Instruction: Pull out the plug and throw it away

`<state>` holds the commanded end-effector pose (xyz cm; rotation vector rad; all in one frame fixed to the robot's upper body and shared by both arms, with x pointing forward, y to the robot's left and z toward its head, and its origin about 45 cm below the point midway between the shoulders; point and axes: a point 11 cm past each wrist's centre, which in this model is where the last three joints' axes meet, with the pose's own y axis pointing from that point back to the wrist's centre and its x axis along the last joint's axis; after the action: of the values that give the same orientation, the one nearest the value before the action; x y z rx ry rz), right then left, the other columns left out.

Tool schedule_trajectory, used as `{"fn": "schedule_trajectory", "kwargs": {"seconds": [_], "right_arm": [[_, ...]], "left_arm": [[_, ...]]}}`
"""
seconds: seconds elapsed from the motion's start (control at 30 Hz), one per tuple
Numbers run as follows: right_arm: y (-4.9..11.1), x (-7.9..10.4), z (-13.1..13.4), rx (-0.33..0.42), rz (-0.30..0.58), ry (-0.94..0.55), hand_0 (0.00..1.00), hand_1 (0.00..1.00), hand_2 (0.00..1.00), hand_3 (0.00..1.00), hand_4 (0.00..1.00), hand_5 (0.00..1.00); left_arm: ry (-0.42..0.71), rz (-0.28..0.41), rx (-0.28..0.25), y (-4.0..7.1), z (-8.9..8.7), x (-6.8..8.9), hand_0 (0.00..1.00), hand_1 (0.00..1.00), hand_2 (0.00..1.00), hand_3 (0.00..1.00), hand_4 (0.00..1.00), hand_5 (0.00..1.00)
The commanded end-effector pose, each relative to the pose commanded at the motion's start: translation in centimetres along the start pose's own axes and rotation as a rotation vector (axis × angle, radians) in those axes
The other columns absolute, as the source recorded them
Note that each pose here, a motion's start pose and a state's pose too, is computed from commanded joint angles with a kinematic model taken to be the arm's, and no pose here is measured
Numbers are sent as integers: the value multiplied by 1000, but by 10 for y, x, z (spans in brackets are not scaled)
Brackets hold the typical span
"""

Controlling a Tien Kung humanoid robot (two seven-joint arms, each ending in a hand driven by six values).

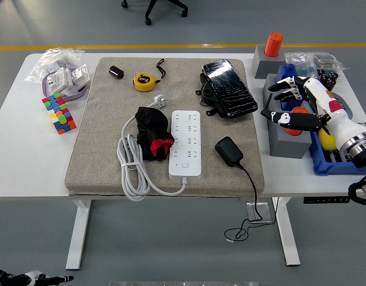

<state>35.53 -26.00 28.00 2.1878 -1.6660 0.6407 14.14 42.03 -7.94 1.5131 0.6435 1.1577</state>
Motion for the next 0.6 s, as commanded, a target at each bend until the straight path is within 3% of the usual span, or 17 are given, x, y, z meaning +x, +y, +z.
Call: {"fn": "schedule_trajectory", "kwargs": {"seconds": [0.6], "right_arm": [[2, 12, -3, 13, 45, -1, 630, 591, 661, 606, 918, 268]], "left_arm": [[-8, -8, -9, 0, 7, -4, 551, 686, 711, 719, 933, 542]]}}
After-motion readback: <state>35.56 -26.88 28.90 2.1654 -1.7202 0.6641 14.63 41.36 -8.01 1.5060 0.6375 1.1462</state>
